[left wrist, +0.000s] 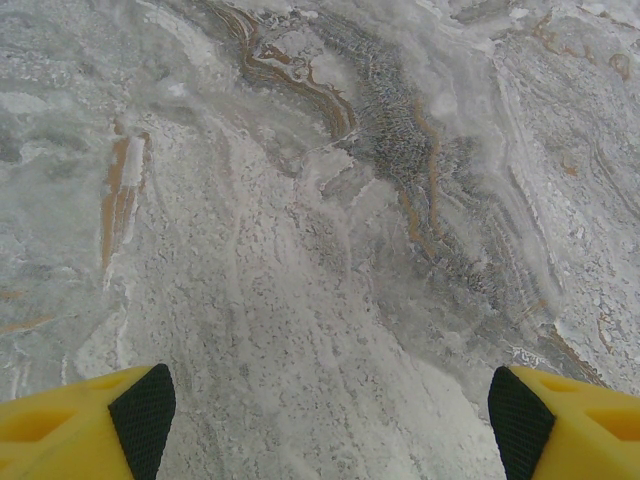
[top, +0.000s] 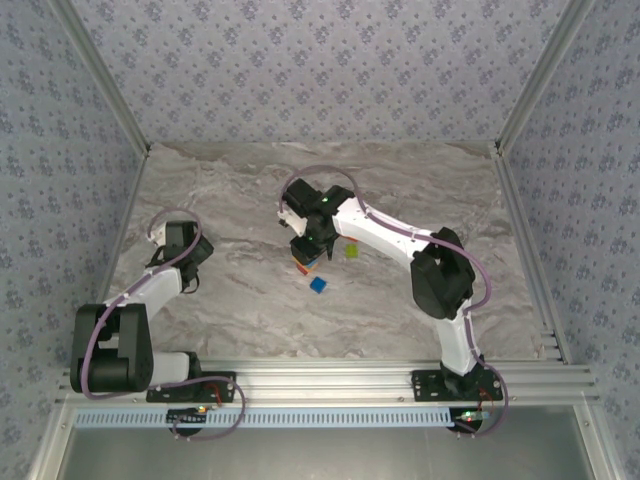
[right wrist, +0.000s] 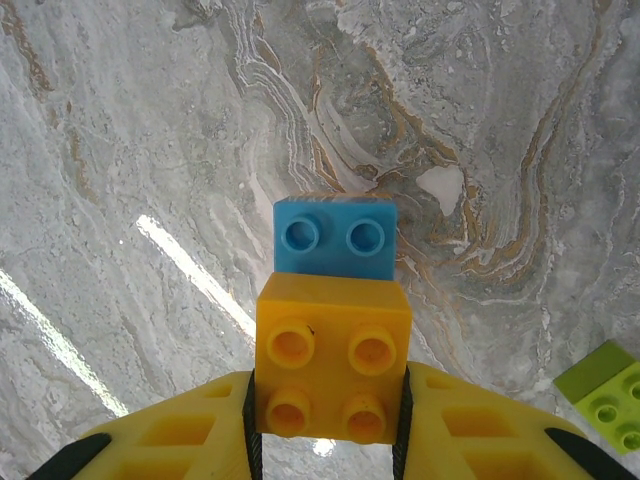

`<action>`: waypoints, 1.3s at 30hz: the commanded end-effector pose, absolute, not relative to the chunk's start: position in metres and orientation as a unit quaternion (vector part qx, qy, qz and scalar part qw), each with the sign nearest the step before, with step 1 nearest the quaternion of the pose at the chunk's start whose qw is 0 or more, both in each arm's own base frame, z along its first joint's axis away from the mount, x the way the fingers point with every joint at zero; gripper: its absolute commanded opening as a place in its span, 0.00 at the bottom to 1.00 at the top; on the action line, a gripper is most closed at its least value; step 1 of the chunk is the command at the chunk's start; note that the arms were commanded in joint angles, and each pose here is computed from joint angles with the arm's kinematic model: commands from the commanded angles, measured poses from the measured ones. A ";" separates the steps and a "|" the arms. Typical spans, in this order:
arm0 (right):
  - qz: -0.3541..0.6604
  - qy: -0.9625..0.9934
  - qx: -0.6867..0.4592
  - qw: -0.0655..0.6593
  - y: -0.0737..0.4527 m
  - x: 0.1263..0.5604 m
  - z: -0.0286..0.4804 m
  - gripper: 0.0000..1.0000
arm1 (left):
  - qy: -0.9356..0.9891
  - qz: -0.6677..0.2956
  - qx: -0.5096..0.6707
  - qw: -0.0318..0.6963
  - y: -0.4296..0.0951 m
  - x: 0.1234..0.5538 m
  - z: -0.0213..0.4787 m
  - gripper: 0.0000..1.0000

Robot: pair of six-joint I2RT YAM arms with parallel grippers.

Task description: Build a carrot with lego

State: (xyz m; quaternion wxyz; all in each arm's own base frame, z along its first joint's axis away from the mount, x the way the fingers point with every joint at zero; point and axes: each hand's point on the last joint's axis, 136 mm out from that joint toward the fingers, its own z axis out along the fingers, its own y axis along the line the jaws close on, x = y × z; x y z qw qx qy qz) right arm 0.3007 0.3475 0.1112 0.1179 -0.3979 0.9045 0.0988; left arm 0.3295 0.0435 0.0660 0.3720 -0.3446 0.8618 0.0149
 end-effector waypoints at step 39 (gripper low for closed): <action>-0.024 0.890 -0.455 -0.003 0.315 0.272 0.035 0.36 | 0.860 0.021 -0.338 0.381 0.044 0.336 0.076 0.84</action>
